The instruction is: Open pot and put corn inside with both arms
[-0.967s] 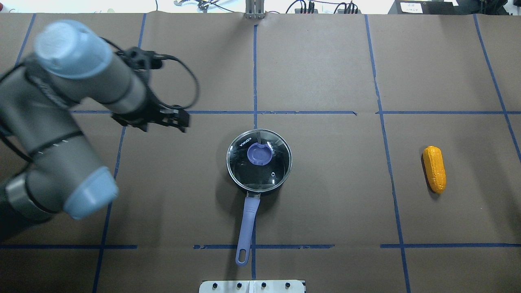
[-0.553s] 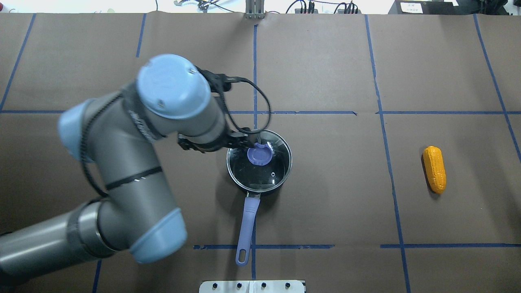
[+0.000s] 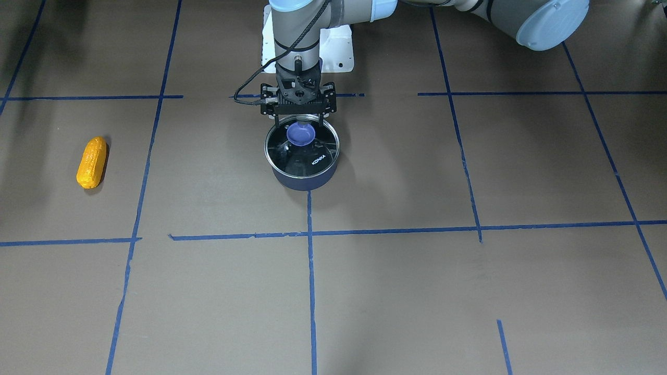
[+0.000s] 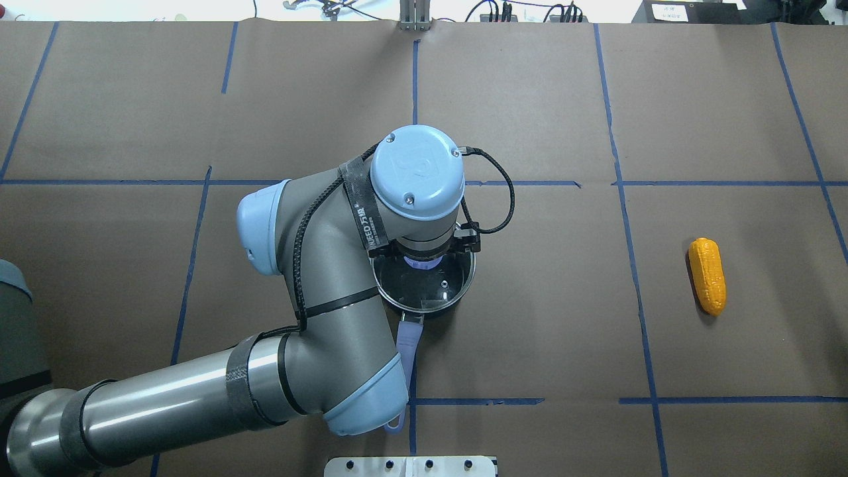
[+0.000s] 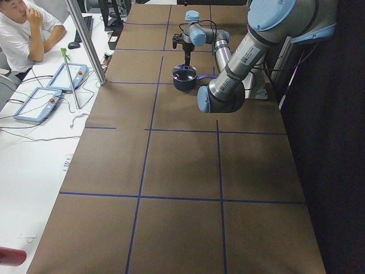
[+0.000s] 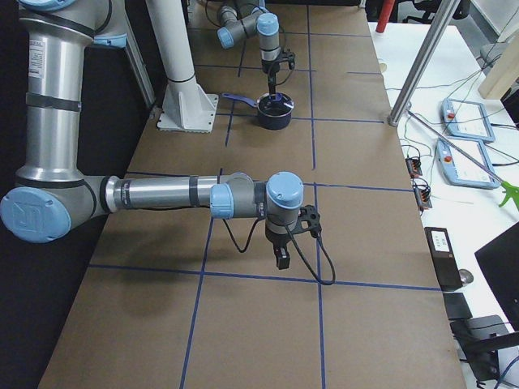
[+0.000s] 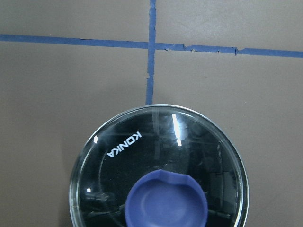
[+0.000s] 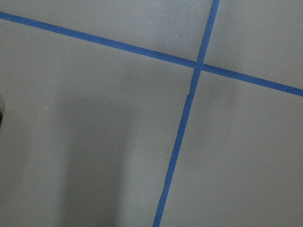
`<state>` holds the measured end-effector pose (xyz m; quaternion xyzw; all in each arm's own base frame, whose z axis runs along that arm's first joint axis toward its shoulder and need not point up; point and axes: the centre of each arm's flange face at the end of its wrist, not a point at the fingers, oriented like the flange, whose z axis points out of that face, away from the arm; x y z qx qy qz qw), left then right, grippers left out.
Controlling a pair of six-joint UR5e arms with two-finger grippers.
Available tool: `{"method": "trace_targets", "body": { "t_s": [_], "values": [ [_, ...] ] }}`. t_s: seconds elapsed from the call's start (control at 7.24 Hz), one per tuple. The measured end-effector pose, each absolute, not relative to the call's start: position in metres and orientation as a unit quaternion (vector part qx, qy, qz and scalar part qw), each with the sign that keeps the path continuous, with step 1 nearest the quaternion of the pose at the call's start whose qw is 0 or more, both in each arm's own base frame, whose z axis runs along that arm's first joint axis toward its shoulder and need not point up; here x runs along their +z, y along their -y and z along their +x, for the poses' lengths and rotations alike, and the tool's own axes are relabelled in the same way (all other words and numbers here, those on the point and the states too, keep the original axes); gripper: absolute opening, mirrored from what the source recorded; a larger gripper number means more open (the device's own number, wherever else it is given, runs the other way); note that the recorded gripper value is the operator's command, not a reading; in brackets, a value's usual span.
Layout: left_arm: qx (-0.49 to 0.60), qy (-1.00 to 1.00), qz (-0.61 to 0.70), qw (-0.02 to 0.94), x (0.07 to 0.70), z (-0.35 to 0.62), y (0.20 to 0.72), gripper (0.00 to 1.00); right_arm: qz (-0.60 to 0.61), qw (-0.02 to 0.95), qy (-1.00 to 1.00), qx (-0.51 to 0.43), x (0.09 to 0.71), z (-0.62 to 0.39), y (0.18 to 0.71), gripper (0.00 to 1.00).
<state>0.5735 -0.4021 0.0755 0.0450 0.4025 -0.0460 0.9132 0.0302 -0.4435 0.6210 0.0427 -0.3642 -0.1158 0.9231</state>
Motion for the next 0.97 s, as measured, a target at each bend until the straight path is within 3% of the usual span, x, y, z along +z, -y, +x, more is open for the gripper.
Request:
{"method": "trace_targets", "body": {
  "t_s": [0.28,0.41,0.55,0.69,0.83,0.97],
  "values": [
    [-0.045,-0.397,0.044,0.916,0.082,0.581,0.406,1.0,0.041,0.923,0.364,-0.115,0.623,0.03,0.443,1.0],
    [-0.044,-0.396,0.043,0.916,0.086,0.586,0.408,0.88,0.041,0.923,0.364,-0.115,0.623,0.03,0.443,1.0],
    [-0.044,-0.397,0.042,0.916,0.091,0.592,0.41,0.47,0.04,0.923,0.364,-0.115,0.624,0.03,0.443,1.0],
    [-0.044,-0.399,0.042,0.915,0.093,0.595,0.412,0.26,0.04,0.923,0.364,-0.115,0.624,0.03,0.443,1.0],
    [-0.044,-0.401,0.042,0.914,0.093,0.596,0.413,0.11,0.039,0.923,0.365,-0.115,0.625,0.03,0.443,1.0],
    [-0.045,-0.401,0.043,0.914,0.093,0.595,0.413,0.08,0.039,0.923,0.365,-0.115,0.625,0.03,0.443,1.0]
  ]
}}
